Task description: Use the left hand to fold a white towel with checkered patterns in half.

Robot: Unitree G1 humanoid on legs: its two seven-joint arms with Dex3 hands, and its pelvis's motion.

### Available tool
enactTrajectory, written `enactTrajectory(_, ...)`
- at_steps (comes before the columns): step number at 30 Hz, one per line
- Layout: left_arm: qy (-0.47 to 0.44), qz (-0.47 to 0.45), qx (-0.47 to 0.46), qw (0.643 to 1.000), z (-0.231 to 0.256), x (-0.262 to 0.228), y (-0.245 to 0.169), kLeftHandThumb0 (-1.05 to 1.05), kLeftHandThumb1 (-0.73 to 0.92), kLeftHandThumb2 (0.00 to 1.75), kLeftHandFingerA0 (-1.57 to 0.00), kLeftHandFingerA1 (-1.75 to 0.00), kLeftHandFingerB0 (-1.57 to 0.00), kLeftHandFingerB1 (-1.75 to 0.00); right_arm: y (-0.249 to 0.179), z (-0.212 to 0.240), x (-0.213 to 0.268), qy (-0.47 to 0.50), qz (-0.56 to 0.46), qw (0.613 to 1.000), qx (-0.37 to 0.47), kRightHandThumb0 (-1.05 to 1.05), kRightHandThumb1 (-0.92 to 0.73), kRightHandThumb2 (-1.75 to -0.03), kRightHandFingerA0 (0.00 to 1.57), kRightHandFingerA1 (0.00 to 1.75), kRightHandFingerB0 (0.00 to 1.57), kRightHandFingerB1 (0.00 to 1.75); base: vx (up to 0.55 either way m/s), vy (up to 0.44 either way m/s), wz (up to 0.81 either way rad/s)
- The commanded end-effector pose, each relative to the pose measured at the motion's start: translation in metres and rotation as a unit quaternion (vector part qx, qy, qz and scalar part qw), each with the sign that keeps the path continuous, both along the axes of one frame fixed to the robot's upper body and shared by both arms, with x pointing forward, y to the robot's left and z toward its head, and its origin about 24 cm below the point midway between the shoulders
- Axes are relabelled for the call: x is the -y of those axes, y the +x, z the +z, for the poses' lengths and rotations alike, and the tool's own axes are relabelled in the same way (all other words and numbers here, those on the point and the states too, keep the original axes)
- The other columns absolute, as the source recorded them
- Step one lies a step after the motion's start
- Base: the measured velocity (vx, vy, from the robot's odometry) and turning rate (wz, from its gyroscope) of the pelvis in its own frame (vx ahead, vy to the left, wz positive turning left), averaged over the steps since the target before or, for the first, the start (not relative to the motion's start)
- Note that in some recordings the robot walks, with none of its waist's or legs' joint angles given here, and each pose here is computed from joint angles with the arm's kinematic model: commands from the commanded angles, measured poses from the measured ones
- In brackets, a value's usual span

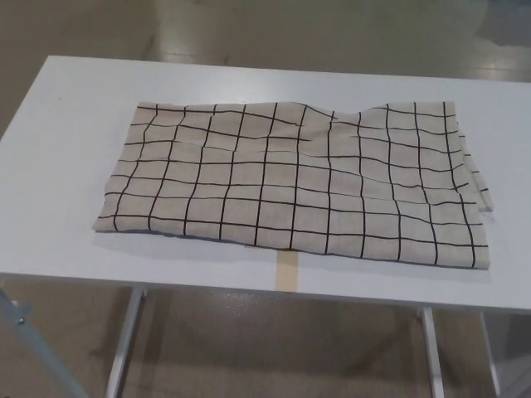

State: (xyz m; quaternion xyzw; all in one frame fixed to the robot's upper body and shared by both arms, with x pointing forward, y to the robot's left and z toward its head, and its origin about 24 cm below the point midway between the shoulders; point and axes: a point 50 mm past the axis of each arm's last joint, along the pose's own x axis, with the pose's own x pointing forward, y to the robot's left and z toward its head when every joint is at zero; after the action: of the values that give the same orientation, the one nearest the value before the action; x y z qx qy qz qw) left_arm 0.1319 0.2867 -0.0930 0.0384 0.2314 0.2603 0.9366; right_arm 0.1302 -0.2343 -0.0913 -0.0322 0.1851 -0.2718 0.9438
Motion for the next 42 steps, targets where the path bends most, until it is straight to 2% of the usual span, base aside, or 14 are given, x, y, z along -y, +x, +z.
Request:
enactTrajectory(1,-0.039,-0.027,0.104,0.993,0.027,-0.001,0.002,-0.6,0.36,0.68,0.0,0.0,0.0,-0.03,-0.006,0.01,-0.011,-0.022,0.02,0.998,0.051,-0.41,-0.78,-0.75,0.2,0.4,0.2,0.41,0.0,0.0,0.0)
enactTrajectory(2,-0.018,-0.035,0.132,0.99,0.037,0.0,0.003,-0.61,0.37,0.68,0.0,0.0,0.0,-0.03,-0.007,0.01,-0.015,-0.027,0.029,0.998,0.053,-0.36,-0.82,-0.64,0.24,0.37,0.2,0.36,0.0,0.0,0.0)
enactTrajectory(7,0.034,-0.052,0.195,0.979,0.064,0.007,0.006,-0.58,0.4,0.65,0.0,-0.01,0.0,0.0,-0.009,0.009,-0.018,-0.046,0.047,0.996,0.052,-0.36,-0.82,-0.64,0.26,0.38,0.2,0.37,0.0,0.0,0.0)
enactTrajectory(13,0.184,-0.11,0.323,0.922,0.132,0.019,0.015,-0.64,0.41,0.67,0.0,0.0,0.0,0.0,-0.009,0.005,-0.015,-0.052,0.05,0.997,0.035,-0.38,-0.81,-0.65,0.27,0.38,0.21,0.36,0.0,0.0,0.0)
enactTrajectory(14,0.242,-0.134,0.351,0.895,0.151,0.024,0.018,-0.61,0.51,0.56,0.0,0.0,0.0,0.0,-0.009,0.005,-0.016,-0.052,0.053,0.997,0.034,-0.38,-0.81,-0.65,0.27,0.38,0.21,0.36,0.0,0.0,0.0)
enactTrajectory(19,0.349,-0.183,0.367,0.843,0.181,0.031,0.028,-0.64,0.44,0.69,0.0,0.0,0.0,0.0,-0.007,0.005,-0.014,-0.054,0.057,0.996,0.031,-0.39,-0.81,-0.65,0.27,0.38,0.21,0.36,0.0,0.0,0.0)
enactTrajectory(24,0.398,-0.242,0.376,0.801,0.201,0.045,0.047,-0.41,0.47,0.54,0.0,0.0,0.0,0.0,-0.009,0.004,-0.014,-0.044,0.064,0.997,0.025,-0.4,-0.81,-0.65,0.25,0.37,0.19,0.35,0.0,0.0,0.0)
enactTrajectory(29,0.447,-0.297,0.358,0.764,0.211,0.061,0.082,-0.3,0.4,0.58,0.0,-0.11,0.0,-0.08,-0.012,0.004,-0.013,-0.046,0.067,0.997,0.019,-0.39,-0.81,-0.64,0.25,0.37,0.19,0.35,0.0,0.0,0.0)
enactTrajectory(30,0.455,-0.306,0.354,0.758,0.213,0.063,0.089,-0.31,0.27,0.63,0.0,-0.17,0.0,-0.15,-0.013,0.003,-0.013,-0.048,0.067,0.996,0.018,-0.39,-0.81,-0.64,0.25,0.37,0.19,0.35,0.0,0.0,0.0)
enactTrajectory(34,0.478,-0.334,0.324,0.745,0.211,0.069,0.109,-0.27,0.41,0.52,0.0,-0.15,0.0,-0.2,-0.012,0.003,-0.013,-0.051,0.063,0.997,0.018,-0.38,-0.81,-0.64,0.25,0.37,0.2,0.35,0.0,0.0,0.0)
enactTrajectory(35,0.493,-0.348,0.299,0.739,0.208,0.071,0.118,-0.28,0.25,0.62,0.0,-0.12,0.0,-0.21,-0.012,0.003,-0.013,-0.052,0.062,0.997,0.019,-0.38,-0.81,-0.64,0.25,0.37,0.21,0.35,0.0,0.0,0.0)
enactTrajectory(36,0.502,-0.355,0.286,0.735,0.206,0.071,0.122,-0.28,0.25,0.62,0.0,-0.12,0.0,-0.21,-0.012,0.003,-0.013,-0.052,0.061,0.997,0.019,-0.38,-0.81,-0.64,0.25,0.37,0.21,0.35,0.0,0.0,0.0)
enactTrajectory(37,0.517,-0.367,0.26,0.729,0.203,0.072,0.13,-0.2,0.43,0.55,0.0,-0.04,0.0,-0.17,-0.011,0.004,-0.013,-0.051,0.062,0.997,0.02,-0.38,-0.81,-0.64,0.25,0.36,0.21,0.35,0.0,0.0,0.0)
enactTrajectory(42,0.567,-0.408,0.16,0.697,0.193,0.077,0.156,-0.19,0.52,0.55,0.0,0.0,0.0,-0.1,-0.01,0.004,-0.015,-0.043,0.062,0.997,0.021,-0.38,-0.81,-0.64,0.25,0.36,0.21,0.35,0.0,0.0,0.0)
